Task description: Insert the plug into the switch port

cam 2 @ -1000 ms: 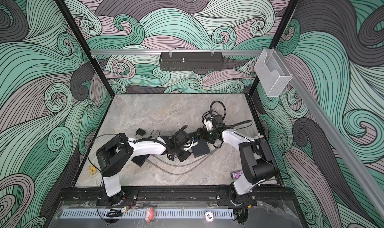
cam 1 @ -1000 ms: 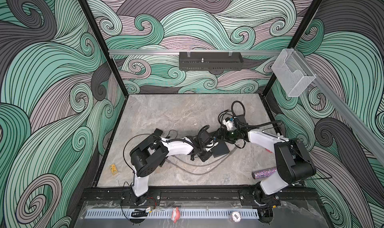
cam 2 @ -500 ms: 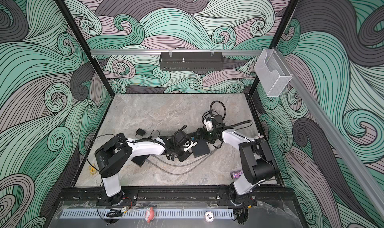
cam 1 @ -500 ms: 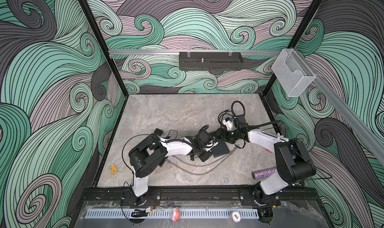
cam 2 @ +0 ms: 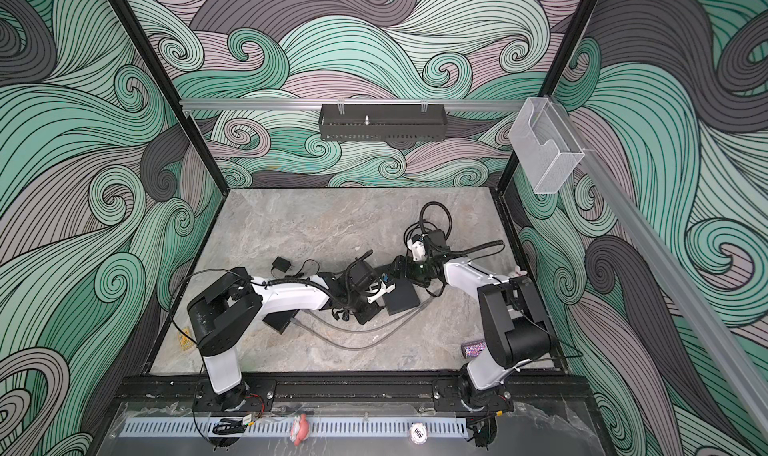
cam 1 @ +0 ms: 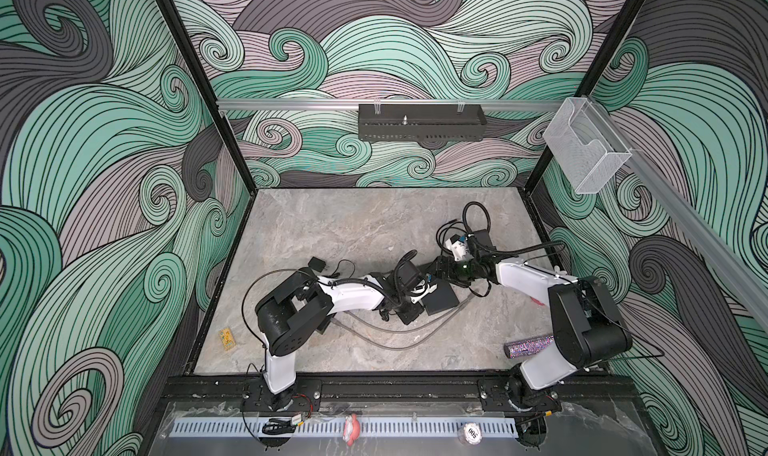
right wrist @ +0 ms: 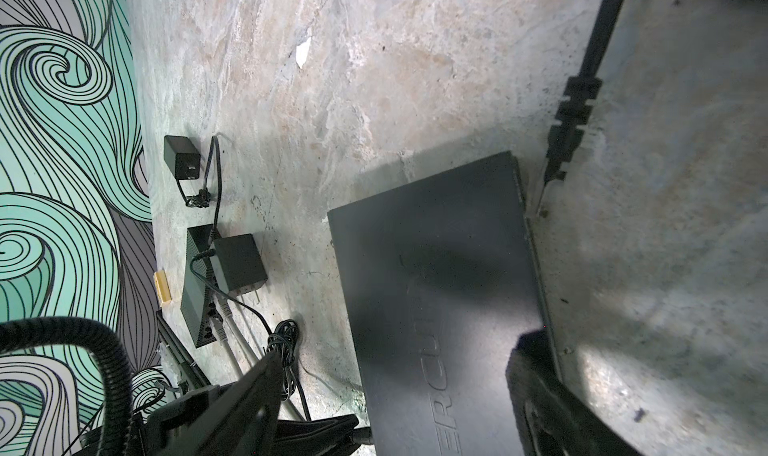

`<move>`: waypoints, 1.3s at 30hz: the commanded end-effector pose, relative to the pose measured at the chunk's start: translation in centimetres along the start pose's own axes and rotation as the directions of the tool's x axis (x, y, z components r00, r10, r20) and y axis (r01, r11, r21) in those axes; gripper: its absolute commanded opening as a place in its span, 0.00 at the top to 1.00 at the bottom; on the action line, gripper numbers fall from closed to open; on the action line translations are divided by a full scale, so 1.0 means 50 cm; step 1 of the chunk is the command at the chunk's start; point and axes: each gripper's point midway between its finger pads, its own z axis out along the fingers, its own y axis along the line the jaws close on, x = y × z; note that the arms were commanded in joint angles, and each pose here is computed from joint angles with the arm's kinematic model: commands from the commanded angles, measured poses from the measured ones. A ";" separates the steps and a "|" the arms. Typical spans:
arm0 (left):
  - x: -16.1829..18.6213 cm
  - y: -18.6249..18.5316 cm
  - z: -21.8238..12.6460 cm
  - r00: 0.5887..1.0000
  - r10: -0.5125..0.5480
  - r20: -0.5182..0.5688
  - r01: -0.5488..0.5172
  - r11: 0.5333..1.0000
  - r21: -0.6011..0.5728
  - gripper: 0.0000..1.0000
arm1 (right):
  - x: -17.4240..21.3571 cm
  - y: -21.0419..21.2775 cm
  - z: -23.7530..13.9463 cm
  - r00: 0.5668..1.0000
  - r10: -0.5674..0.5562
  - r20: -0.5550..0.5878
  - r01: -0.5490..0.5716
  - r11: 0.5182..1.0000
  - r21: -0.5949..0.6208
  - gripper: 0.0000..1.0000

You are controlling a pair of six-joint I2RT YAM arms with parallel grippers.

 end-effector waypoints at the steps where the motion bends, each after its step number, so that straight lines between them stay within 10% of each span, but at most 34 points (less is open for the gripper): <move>1: -0.020 0.007 -0.019 0.999 0.013 0.030 -0.013 1.000 -0.020 1.00 | 0.043 -0.053 0.011 0.997 0.046 -0.055 -0.041 0.995 0.089 0.15; 39: -0.036 0.007 -0.029 0.999 0.015 0.044 -0.014 1.000 -0.025 1.00 | 0.077 -0.102 -0.006 0.998 0.050 -0.043 -0.040 0.978 0.203 0.12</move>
